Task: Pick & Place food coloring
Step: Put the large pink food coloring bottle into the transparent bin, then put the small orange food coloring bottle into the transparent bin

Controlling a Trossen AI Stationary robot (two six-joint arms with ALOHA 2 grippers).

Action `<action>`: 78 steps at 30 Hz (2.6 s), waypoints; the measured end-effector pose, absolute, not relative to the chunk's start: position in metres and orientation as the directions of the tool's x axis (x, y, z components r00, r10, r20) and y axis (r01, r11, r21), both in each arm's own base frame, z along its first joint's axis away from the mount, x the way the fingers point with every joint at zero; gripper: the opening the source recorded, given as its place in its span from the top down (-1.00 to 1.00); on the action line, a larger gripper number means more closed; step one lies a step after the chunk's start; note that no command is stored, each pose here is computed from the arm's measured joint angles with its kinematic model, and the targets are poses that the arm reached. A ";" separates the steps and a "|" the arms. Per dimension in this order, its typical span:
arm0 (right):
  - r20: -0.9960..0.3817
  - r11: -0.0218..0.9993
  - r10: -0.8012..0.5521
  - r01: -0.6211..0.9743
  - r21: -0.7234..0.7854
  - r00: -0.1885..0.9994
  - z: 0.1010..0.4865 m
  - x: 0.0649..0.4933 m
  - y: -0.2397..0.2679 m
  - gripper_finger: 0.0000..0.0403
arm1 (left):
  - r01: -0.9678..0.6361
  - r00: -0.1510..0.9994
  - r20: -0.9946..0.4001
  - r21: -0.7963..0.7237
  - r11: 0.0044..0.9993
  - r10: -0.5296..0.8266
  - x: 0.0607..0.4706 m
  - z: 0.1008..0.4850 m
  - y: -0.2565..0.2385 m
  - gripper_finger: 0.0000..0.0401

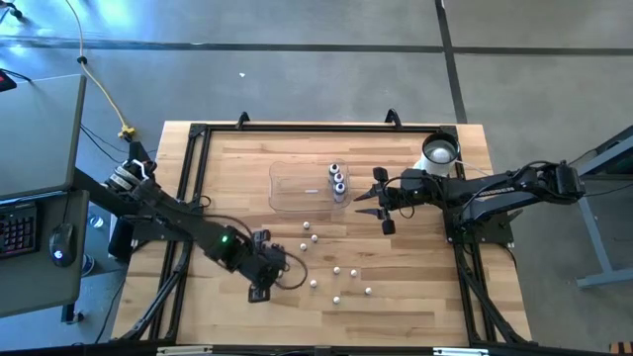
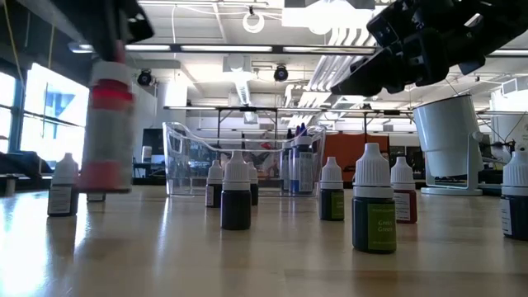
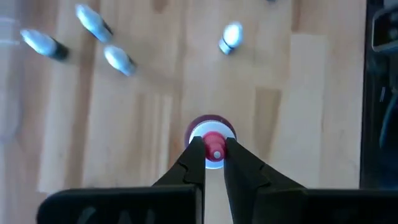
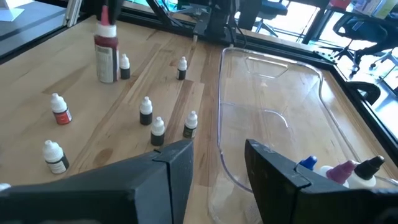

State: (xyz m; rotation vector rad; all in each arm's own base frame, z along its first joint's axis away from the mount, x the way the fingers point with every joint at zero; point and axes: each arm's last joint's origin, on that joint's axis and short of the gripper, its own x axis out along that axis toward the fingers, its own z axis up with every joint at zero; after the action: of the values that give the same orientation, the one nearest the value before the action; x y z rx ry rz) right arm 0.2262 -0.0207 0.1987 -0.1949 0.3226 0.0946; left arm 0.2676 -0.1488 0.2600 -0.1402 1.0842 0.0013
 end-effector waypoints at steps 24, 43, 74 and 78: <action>-0.287 0.972 0.012 -0.079 -0.223 0.958 0.211 0.217 -0.021 0.32 | -0.106 0.516 -0.855 0.001 0.994 0.056 0.339 0.311 0.096 0.88; -0.332 0.975 0.013 -0.085 -0.204 0.943 0.207 0.216 -0.021 0.32 | -0.049 0.490 -0.869 0.058 0.997 0.075 0.371 0.248 0.153 0.87; -0.352 0.984 0.017 -0.078 -0.158 0.936 0.205 0.215 -0.021 0.32 | 0.001 0.432 -0.895 0.120 0.993 0.108 0.362 0.342 0.138 0.51; -0.350 0.980 0.077 -0.136 -0.147 0.934 0.205 0.215 -0.015 0.32 | -0.099 0.364 -0.926 0.070 0.993 0.101 0.339 0.385 0.128 0.51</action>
State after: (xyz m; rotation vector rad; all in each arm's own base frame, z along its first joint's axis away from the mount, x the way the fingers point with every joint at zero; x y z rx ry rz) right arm 0.2155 -0.0151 0.2050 -0.1708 0.3503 0.1095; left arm 0.3385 0.1276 0.3854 0.0027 1.1914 0.1286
